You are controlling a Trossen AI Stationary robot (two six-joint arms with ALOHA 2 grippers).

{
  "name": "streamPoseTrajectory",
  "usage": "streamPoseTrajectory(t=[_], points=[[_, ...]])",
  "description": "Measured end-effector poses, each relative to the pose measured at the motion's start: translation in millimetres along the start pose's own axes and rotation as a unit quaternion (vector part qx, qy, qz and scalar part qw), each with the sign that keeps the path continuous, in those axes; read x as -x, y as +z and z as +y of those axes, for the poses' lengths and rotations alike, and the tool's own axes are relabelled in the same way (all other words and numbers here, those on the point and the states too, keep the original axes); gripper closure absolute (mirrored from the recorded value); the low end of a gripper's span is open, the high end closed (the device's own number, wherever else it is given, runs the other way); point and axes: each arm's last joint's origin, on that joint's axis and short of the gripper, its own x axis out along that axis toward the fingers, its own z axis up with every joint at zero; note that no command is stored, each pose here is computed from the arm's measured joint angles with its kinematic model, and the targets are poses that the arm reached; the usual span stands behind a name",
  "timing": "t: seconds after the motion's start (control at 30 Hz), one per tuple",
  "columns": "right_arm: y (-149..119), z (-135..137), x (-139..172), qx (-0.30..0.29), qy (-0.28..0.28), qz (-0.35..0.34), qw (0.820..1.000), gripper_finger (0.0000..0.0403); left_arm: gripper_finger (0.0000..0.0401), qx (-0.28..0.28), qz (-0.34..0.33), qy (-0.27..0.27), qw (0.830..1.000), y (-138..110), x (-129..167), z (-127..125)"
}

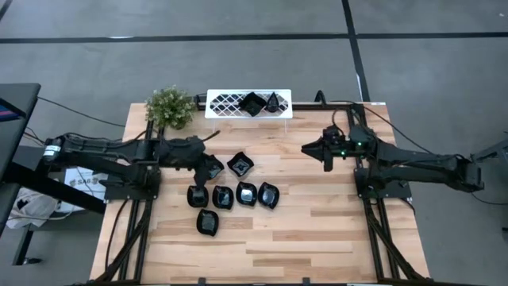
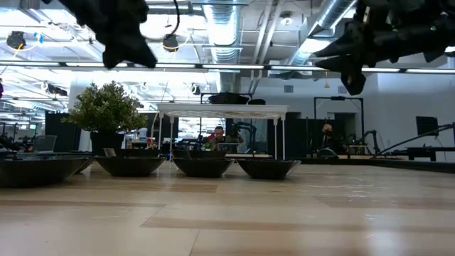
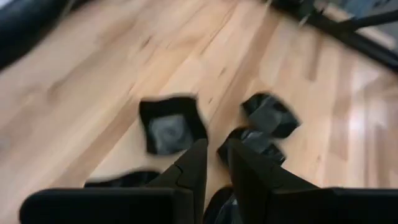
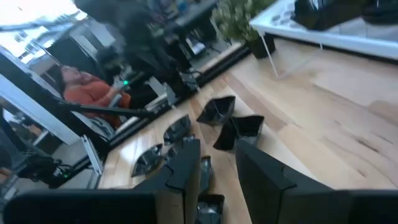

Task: Pick & Place Mini shaped plates
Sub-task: Stack the distorted square plate on top of the distorted square plate on the shelf

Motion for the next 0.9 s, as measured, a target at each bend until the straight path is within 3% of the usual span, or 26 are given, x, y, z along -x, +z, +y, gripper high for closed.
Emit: streamPoseTrajectory(t=[0.53, 0.9], points=[[-23, -10, 17, -0.020, -0.006, -0.040, 0.999, 0.0305, 0.0334, 0.075, 0.175, 0.062, 0.980, -12, -43, 48], [-24, -11, 17, -0.021, -0.008, -0.038, 0.999, 0.0305, 0.0334, 0.122, 0.222, 0.103, 0.962, -20, -66, 67]])
